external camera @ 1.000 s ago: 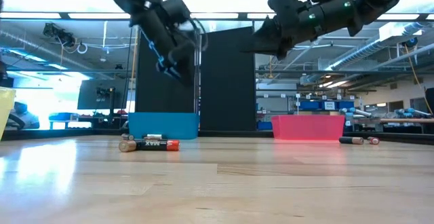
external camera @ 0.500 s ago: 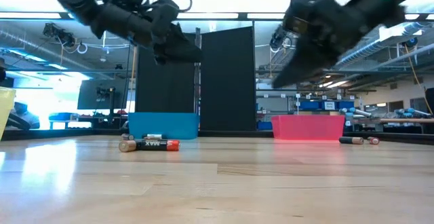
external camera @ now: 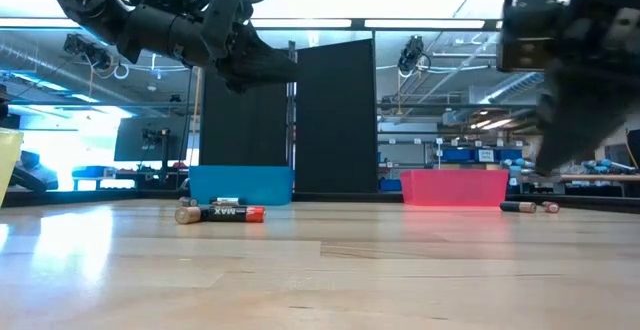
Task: Sort batteries
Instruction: Put the black-brown battery into the yellow bin
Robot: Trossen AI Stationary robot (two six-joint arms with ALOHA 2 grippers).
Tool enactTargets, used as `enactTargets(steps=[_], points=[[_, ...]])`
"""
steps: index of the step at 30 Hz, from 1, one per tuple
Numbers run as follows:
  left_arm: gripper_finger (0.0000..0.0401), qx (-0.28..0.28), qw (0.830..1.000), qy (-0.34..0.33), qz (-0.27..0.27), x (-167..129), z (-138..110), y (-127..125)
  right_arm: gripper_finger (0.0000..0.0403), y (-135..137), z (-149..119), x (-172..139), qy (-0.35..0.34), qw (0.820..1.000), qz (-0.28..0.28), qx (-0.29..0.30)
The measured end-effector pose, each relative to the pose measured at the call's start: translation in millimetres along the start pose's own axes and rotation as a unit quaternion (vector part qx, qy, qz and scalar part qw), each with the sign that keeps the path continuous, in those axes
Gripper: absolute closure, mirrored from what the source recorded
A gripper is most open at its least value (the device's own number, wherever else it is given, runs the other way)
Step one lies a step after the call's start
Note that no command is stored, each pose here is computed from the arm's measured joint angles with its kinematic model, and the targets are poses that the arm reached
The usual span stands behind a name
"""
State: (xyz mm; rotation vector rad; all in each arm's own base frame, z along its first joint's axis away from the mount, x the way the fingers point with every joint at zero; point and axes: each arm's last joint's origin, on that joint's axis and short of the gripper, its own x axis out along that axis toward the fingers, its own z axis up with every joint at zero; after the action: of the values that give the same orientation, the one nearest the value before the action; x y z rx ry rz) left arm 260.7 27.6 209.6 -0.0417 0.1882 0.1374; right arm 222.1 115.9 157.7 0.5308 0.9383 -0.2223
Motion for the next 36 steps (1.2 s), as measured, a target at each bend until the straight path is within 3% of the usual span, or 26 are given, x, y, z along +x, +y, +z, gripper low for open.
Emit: enactTargets(steps=[3, 6, 11, 15, 18, 26, 36], points=[[0.0254, 0.000, 1.000, 0.006, 0.000, 0.0, -1.1, 0.2, 0.0362, 3.9, -5.9, -7.1, 0.016, 0.999, -0.038, 0.011], [0.0254, 0.000, 1.000, 0.007, 0.001, 0.0, -1.4, 0.2, 0.0353, 4.0, -0.1, -19.1, 0.014, 0.993, -0.115, 0.027], [0.0254, 0.003, 1.000, 0.003, 0.000, 0.1, -0.5, 0.2, 0.0318, -11.1, 25.9, -39.3, 0.046, 0.968, -0.238, 0.070], [0.0254, 0.002, 1.000, -0.001, -0.003, 1.2, 3.2, -0.1, 0.0288, -42.3, 49.4, -44.6, 0.083, 0.938, -0.316, 0.115], [0.0254, 0.002, 1.000, -0.004, -0.020, 1.9, 6.0, -1.2, 0.0271, -71.3, 67.6, -39.7, 0.118, 0.928, -0.320, 0.146], [0.0254, 0.015, 0.999, 0.000, -0.028, 1.9, 5.3, -1.7, 0.0261, -137.9, 105.9, -39.5, 0.129, 0.926, -0.303, 0.185], [0.0254, 0.011, 0.999, 0.024, -0.029, 0.8, -2.6, -1.4, 0.0260, -166.9, 116.7, -40.7, 0.140, 0.929, -0.277, 0.201]])
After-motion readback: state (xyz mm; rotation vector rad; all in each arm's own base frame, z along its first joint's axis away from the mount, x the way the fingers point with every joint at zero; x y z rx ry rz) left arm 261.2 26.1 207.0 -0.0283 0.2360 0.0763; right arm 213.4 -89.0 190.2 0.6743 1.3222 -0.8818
